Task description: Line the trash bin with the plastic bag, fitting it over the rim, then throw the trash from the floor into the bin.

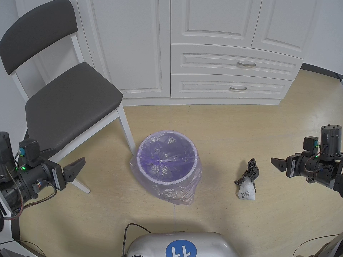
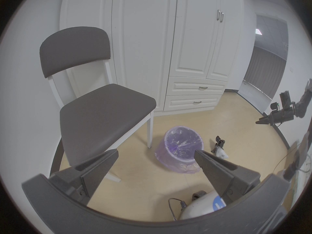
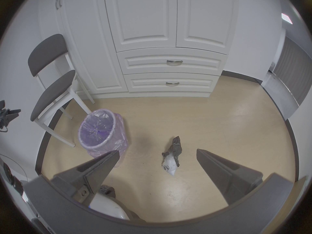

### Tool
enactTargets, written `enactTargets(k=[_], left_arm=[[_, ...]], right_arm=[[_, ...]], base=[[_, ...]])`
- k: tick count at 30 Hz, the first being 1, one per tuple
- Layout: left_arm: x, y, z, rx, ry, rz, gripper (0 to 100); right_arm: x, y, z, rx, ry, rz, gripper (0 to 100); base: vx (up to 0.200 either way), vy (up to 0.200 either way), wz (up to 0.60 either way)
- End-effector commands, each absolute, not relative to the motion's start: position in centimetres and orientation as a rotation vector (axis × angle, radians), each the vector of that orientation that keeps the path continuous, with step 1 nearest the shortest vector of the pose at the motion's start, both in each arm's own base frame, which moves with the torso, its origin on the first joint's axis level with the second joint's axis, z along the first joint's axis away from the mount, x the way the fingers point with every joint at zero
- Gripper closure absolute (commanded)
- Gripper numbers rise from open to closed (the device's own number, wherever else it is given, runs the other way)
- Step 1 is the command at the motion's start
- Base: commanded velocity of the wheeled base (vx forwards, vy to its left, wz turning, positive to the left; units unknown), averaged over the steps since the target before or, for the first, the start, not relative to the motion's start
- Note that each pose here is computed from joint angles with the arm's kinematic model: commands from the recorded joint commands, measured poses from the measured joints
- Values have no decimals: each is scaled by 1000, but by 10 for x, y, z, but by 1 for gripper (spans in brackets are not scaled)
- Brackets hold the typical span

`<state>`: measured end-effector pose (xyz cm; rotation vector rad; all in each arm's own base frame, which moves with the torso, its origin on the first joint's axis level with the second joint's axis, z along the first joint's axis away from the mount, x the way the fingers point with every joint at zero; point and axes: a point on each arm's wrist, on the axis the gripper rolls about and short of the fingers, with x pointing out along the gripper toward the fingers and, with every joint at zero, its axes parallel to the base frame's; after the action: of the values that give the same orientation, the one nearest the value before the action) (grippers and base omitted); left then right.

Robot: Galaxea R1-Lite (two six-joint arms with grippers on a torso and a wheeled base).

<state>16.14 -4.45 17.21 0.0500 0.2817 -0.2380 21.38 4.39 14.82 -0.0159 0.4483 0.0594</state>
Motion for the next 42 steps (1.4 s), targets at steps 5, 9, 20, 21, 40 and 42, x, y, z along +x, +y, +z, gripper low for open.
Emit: enactTargets(k=[5, 9, 20, 21, 40, 42], left_arm=[[111, -31, 248, -69, 155, -221, 0], [115, -32, 247, -68, 141, -221, 0], [114, -31, 235, 10, 142, -220, 0], [115, -31, 235, 20, 135, -219, 0], [117, -32, 233, 38, 116, -220, 0], [116, -32, 233, 40, 116, -222, 0]], right_arm=[[206, 30, 178, 3, 530, -11, 0], [243, 26, 187, 24, 675, -53, 0], [316, 23, 165, 150, 848, -33, 0], [317, 23, 165, 148, 848, -33, 0], [380, -6, 91, 172, 893, -99, 0], [381, -7, 87, 180, 903, -91, 0]], base=[[0, 0, 0], [0, 0, 0], [0, 0, 0], [0, 0, 0], [0, 0, 0], [0, 0, 0]])
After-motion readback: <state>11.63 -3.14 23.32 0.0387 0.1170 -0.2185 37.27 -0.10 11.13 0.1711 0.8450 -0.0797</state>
